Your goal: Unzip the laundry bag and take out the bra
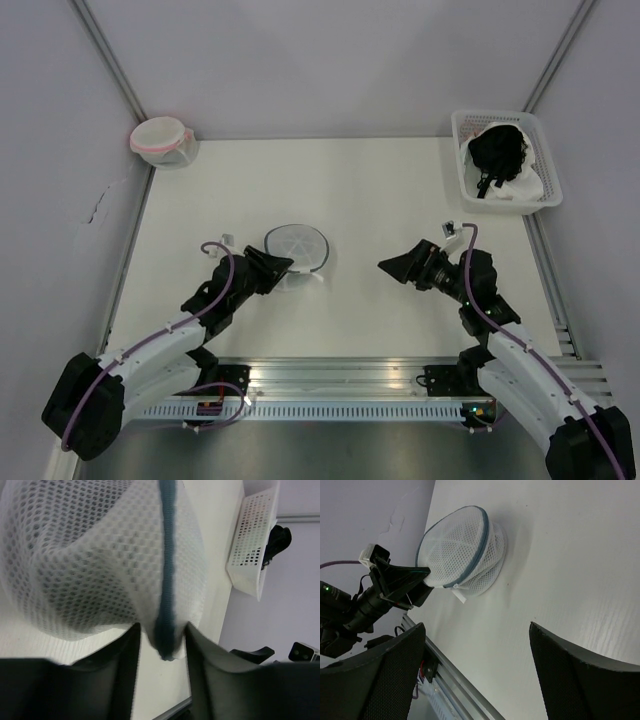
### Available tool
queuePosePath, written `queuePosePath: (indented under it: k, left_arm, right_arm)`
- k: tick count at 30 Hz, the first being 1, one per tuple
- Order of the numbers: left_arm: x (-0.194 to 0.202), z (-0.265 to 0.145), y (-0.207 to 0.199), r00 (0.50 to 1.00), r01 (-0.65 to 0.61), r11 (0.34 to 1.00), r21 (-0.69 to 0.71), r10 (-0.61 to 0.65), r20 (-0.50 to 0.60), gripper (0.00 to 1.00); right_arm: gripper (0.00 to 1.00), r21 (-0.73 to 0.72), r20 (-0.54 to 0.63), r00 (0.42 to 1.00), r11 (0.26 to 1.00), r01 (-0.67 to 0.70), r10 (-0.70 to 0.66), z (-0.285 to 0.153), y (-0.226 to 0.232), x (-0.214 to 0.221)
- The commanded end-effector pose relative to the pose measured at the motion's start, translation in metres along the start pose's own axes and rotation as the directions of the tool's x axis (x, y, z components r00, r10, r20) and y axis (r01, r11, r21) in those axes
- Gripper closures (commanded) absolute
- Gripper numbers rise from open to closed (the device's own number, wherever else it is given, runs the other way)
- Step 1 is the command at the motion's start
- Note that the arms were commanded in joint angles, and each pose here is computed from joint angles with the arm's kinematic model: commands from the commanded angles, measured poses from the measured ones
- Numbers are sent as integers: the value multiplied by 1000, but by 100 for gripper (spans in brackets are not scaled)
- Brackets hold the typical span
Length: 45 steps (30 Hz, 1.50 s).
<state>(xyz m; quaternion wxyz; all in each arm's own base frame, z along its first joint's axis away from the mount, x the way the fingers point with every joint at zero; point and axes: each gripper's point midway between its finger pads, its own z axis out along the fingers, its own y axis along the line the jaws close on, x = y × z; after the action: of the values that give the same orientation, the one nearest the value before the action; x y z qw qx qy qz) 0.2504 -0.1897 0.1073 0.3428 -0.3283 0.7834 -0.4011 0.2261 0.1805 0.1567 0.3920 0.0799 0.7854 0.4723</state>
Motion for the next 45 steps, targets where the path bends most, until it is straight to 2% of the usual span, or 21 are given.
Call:
queuePosePath:
  k: [1, 3, 4, 7, 9, 13, 18, 21, 27, 36, 45]
  left_arm:
    - [-19, 3, -42, 995, 7, 992, 126, -18, 93, 61]
    - [-18, 5, -44, 996, 2, 991, 135, -14, 90, 71]
    - [-17, 5, -46, 996, 2, 990, 141, -13, 83, 82]
    - [-11, 8, -46, 998, 8, 990, 139, -16, 58, 98]
    - [-9, 8, -46, 999, 16, 990, 143, -23, 45, 98]
    - [2, 2, -55, 999, 37, 984, 176, -34, -22, 98]
    - [14, -14, -64, 988, 127, 969, 214, -105, -113, 98]
    - [20, -22, -70, 973, 196, 950, 242, -158, -169, 98]
    - [24, -33, -77, 956, 248, 936, 249, -195, -219, 98]
    - [31, -33, -66, 944, 278, 936, 217, -224, -243, 98]
    - [32, -33, -66, 941, 291, 931, 220, -237, -240, 98]
  right_arm:
    - [12, -40, 5, 997, 996, 75, -74, 5, 8, 1]
    - [18, -51, -29, 995, 994, 95, -97, 8, 11, 10]
    - [20, -50, -45, 993, 993, 110, -112, 11, 12, 12]
    - [28, -47, -92, 984, 988, 150, -154, 20, 16, 23]
    - [38, -50, -129, 970, 978, 202, -207, 27, 20, 34]
    - [48, -55, -196, 938, 958, 280, -286, 47, 29, 53]
    - [39, -107, -189, 908, 928, 358, -373, 62, 48, 62]
    - [38, -127, -189, 902, 921, 369, -387, 70, 54, 67]
    - [38, -136, -175, 898, 913, 384, -404, 77, 59, 71]
    - [39, -185, -140, 900, 904, 386, -413, 81, 77, 66]
    - [41, -211, -168, 898, 904, 371, -407, 91, 88, 79]
